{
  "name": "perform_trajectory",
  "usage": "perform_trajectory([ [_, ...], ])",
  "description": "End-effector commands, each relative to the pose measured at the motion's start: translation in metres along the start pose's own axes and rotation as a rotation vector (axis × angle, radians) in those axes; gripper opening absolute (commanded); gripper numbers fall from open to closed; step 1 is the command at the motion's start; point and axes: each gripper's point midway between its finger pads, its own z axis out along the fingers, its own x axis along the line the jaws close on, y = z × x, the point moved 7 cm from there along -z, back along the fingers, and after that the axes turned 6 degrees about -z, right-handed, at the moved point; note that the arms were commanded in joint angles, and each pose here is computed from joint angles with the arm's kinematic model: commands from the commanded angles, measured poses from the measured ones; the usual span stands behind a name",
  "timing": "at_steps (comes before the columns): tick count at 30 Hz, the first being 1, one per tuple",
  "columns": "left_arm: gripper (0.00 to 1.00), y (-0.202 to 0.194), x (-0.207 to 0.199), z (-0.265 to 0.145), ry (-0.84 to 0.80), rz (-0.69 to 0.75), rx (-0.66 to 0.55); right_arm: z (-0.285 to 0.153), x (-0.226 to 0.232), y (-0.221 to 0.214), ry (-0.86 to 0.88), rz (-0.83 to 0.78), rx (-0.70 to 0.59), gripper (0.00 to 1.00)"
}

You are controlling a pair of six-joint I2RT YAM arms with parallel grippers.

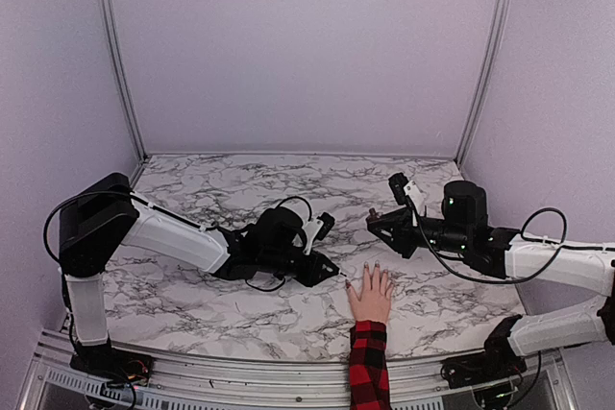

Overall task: Paint the nails
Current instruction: Paint the nail with the hand.

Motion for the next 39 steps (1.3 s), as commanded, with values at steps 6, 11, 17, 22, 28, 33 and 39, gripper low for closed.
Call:
perform_trajectory([
  [6, 0.0, -0.007, -0.017, 0.001, -0.073, 0.055, 0.036, -0.004, -0.001, 0.011, -0.008, -0.024, -0.053, 0.0],
  [11, 0.0, -0.01, -0.014, 0.004, -0.063, 0.05, 0.051, -0.004, -0.001, 0.011, -0.007, -0.024, -0.053, 0.0],
  [17, 0.0, -0.013, -0.009, 0.008, -0.031, 0.045, 0.069, -0.004, -0.001, 0.011, -0.008, -0.024, -0.053, 0.0],
  [22, 0.0, -0.014, -0.007, 0.011, -0.024, 0.042, 0.079, -0.004, -0.001, 0.01, -0.01, -0.023, -0.052, 0.0],
  [28, 0.0, -0.014, -0.006, 0.012, -0.011, 0.041, 0.075, -0.004, -0.001, 0.01, -0.009, -0.022, -0.052, 0.0],
  [33, 0.0, -0.012, -0.005, 0.013, 0.003, 0.037, 0.068, -0.004, -0.001, 0.01, -0.01, -0.022, -0.05, 0.0],
  [39, 0.0, -0.009, -0.005, 0.013, 0.008, 0.035, 0.06, -0.004, -0.001, 0.009, -0.009, -0.022, -0.05, 0.0],
])
